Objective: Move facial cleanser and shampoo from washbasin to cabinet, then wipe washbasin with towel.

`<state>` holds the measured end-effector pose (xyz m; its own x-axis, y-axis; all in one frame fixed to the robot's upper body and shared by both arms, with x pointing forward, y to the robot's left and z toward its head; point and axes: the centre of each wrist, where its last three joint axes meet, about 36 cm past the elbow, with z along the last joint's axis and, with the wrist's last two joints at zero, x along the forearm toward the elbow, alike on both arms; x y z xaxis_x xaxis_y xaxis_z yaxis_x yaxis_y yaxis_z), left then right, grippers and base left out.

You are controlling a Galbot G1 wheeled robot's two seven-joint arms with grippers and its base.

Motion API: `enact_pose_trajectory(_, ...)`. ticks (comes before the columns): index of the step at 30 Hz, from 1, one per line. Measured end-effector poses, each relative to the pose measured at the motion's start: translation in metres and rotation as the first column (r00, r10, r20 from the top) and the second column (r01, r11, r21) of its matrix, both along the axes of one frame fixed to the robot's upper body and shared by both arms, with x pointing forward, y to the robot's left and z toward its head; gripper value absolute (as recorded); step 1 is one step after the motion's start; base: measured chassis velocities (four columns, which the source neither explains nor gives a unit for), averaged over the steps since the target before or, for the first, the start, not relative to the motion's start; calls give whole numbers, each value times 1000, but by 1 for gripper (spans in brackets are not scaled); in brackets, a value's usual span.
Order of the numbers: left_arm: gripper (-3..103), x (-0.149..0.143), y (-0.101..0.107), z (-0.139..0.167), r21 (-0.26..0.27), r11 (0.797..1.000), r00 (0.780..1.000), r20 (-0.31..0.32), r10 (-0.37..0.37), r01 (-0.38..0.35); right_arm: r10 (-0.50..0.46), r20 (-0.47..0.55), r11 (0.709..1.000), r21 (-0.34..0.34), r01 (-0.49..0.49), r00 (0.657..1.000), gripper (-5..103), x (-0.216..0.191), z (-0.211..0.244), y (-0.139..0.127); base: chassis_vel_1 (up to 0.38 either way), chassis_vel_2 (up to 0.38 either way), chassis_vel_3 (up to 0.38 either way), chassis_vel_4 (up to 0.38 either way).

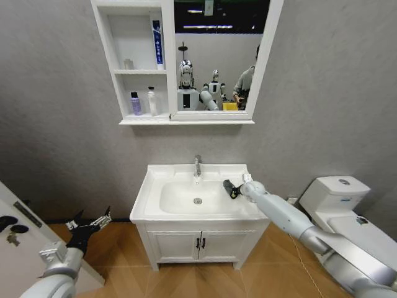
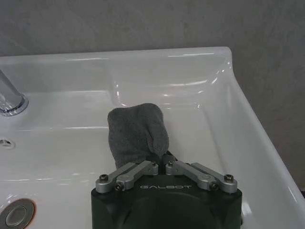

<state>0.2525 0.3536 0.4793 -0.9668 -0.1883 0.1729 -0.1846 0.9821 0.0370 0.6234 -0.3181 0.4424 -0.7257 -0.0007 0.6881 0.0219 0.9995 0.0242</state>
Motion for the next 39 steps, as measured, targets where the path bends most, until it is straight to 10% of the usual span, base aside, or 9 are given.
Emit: enact_pose_trajectory(39, 100, 0, 0, 0, 0, 1000, 1000, 0, 0, 0, -26, 63, 998, -50, 29, 998, 2, 13, 4, -42, 0, 0, 0, 0)
